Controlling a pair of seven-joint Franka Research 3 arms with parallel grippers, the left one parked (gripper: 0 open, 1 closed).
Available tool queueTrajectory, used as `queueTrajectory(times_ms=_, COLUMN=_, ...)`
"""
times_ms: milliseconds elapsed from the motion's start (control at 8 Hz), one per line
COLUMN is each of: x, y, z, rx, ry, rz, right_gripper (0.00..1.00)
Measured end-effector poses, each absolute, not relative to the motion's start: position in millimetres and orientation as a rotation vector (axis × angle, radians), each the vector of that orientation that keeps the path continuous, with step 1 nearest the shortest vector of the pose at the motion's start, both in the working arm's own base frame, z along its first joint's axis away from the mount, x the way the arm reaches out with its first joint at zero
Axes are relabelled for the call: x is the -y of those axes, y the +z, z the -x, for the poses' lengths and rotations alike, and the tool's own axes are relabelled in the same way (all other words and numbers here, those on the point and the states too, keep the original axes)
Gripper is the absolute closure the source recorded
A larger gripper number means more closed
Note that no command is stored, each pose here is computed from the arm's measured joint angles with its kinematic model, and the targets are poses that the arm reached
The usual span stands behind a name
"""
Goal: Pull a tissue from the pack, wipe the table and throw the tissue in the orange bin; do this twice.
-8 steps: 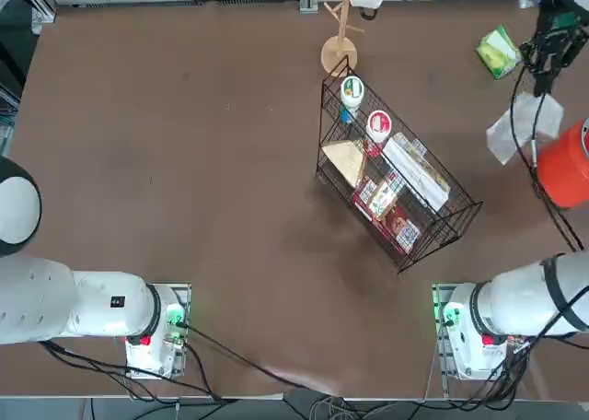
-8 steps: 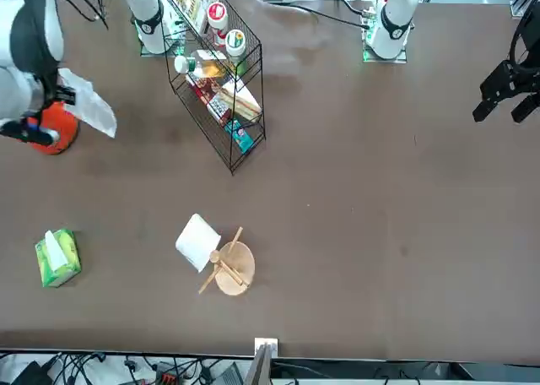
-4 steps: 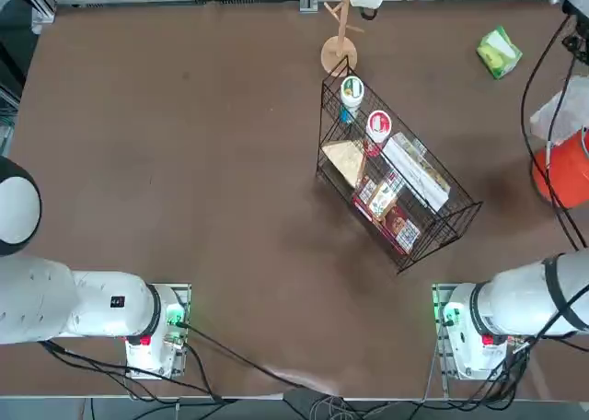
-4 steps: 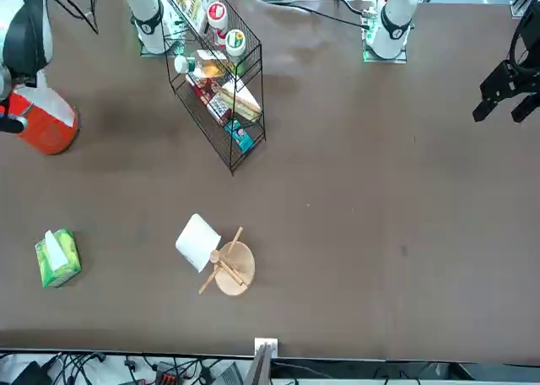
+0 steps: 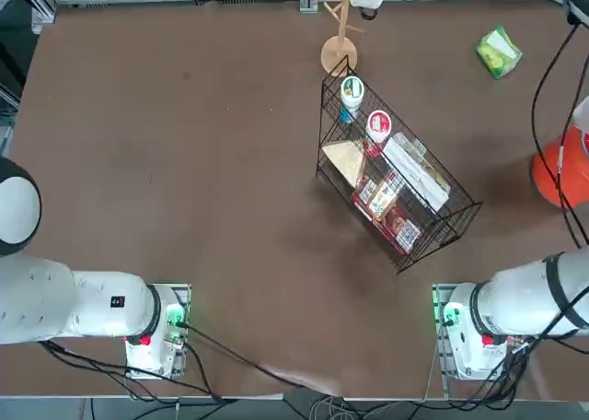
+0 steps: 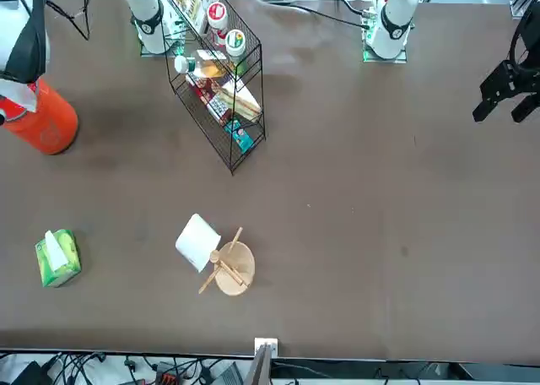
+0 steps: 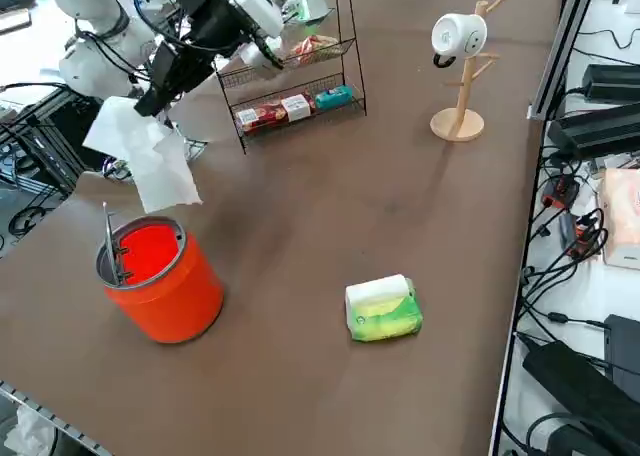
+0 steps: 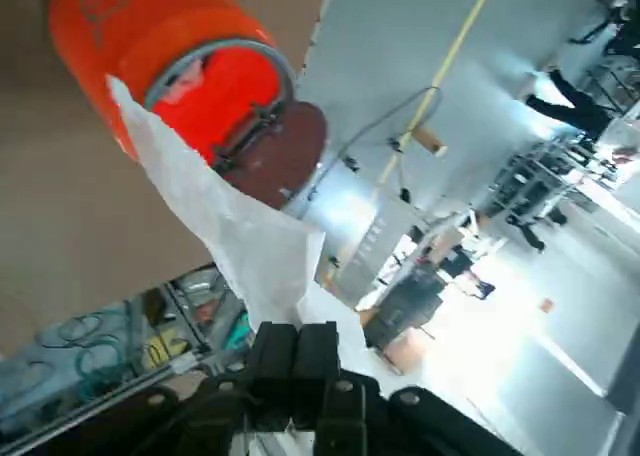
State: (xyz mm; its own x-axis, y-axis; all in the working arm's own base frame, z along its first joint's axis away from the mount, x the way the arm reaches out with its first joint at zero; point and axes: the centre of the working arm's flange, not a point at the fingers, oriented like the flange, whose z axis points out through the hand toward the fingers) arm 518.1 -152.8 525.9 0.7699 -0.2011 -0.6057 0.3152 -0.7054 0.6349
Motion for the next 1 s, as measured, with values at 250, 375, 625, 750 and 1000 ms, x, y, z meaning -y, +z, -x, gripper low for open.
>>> queueTrajectory(times_ms=250, x=168, y=513, z=-523, rx=-0.123, ry=-0.910, rz=-2.161, right_gripper=0.99)
queueTrajectory(times_ms=375, x=178, y=503, z=-525, rx=-0.136, ry=-0.930, rz=-2.155, right_gripper=0.99)
queueTrajectory(times_ms=625, x=192, y=483, z=-530, rx=-0.164, ry=-0.958, rz=-2.156, right_gripper=0.99)
queueTrajectory(times_ms=750, x=200, y=472, z=-532, rx=-0.193, ry=-0.981, rz=-2.157, right_gripper=0.99)
queueTrajectory(times_ms=1000, x=217, y=459, z=-534, rx=-0.245, ry=-1.016, rz=-2.149, right_gripper=0.99)
